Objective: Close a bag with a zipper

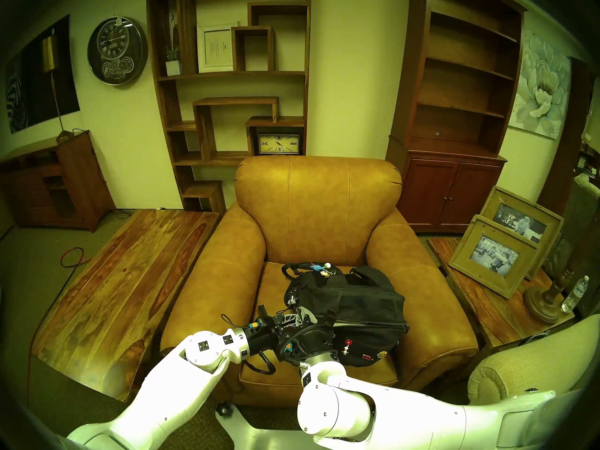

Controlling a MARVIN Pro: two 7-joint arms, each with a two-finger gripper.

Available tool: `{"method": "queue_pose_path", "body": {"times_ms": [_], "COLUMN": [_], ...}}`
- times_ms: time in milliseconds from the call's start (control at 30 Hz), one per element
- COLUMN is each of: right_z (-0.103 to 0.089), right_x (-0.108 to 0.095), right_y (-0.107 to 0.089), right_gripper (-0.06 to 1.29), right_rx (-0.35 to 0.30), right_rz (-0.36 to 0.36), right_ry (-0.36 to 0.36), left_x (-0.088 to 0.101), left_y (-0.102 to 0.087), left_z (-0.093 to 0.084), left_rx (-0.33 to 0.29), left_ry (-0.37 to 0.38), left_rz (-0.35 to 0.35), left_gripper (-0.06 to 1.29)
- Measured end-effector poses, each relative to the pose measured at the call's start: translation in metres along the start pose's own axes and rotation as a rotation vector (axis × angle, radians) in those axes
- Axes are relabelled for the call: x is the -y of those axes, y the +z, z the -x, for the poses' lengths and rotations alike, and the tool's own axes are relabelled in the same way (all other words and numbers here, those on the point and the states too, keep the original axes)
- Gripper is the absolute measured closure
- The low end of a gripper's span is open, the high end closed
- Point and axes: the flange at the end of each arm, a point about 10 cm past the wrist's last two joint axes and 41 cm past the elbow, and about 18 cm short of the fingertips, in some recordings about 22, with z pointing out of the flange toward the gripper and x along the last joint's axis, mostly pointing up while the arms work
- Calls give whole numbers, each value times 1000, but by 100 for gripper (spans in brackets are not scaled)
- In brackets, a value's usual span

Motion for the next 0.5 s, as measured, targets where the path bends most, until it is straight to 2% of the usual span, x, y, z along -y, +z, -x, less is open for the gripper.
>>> {"method": "queue_pose_path", "body": {"times_ms": [500], "right_z": [-4], "right_x": [-26], "right_y": [-16], "right_gripper": [125], "right_rx": [41], "right_rz": [-60], "right_ry": [24], "left_x": [0], "left_y": [1], "left_z": [-5], "left_rx": [-12], "left_ry": [8], "left_rz": [-30], "left_gripper": [114]}}
